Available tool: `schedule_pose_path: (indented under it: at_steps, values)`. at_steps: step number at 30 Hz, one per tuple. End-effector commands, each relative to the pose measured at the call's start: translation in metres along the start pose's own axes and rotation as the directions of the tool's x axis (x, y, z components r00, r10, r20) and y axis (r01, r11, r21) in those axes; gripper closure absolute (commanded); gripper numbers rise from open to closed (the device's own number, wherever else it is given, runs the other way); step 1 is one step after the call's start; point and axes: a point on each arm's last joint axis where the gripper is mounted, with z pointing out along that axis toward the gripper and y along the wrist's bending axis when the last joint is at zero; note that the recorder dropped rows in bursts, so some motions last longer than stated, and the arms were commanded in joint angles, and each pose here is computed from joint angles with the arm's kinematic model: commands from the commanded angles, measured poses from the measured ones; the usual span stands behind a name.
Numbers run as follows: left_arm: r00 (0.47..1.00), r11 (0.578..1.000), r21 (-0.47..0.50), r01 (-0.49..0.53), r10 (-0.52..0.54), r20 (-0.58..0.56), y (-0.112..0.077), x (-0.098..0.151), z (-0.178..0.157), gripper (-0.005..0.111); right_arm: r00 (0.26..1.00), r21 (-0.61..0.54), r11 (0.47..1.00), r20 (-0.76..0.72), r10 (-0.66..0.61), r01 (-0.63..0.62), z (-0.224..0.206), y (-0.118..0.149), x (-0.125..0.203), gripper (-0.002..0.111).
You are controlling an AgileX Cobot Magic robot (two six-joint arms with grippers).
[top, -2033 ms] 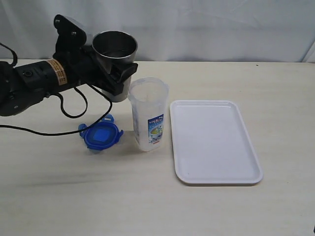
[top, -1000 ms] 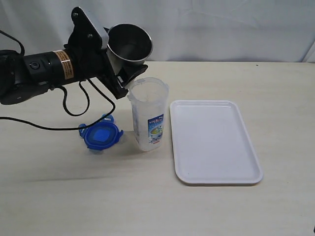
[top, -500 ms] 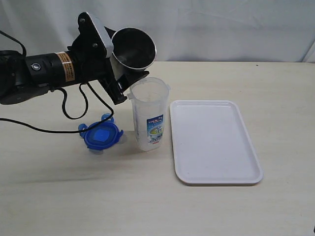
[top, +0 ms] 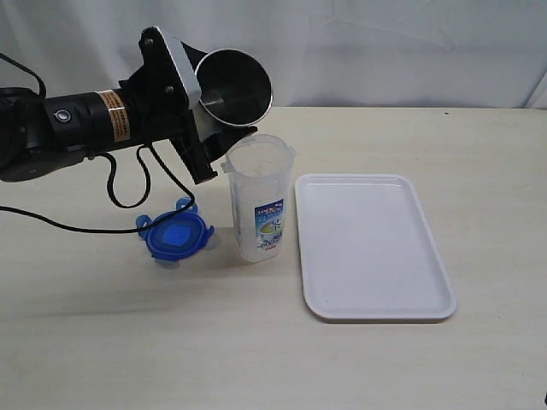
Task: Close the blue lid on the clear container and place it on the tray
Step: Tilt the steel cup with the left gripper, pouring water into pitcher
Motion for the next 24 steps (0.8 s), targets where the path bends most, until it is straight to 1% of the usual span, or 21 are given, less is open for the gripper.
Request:
schedule_pose_path:
  at_steps: [1, 5, 10, 21, 24]
  values:
    - [0.994, 0.998, -0.041, -0.053, 0.057, 0.094, 0.0083, -0.0148, -0.0011, 0.107, 1.0, 0.004, 1.0, 0.008, 0.006, -0.006, 0.0003, -0.0002, -0.0004, 0.104]
    - [0.994, 0.997, -0.042, -0.061, 0.064, 0.089, 0.0083, -0.0144, -0.0011, 0.107, 1.0, 0.004, 1.0, 0.008, 0.006, -0.006, 0.0003, -0.0002, -0.0004, 0.104]
    - [0.99, 0.993, -0.048, -0.109, 0.113, 0.087, 0.0085, -0.0144, -0.0011, 0.107, 1.0, 0.004, 1.0, 0.008, 0.006, -0.006, 0.0003, -0.0002, -0.0004, 0.104]
    - [0.987, 0.99, -0.05, -0.135, 0.139, 0.086, 0.0085, -0.0144, -0.0011, 0.107, 1.0, 0.004, 1.0, 0.008, 0.006, -0.006, 0.0003, -0.0002, -0.0004, 0.104]
    - [0.983, 0.986, -0.052, -0.159, 0.163, 0.084, 0.0085, -0.0144, -0.0011, 0.107, 1.0, 0.004, 1.0, 0.008, 0.006, -0.006, 0.0003, -0.0002, -0.0004, 0.104]
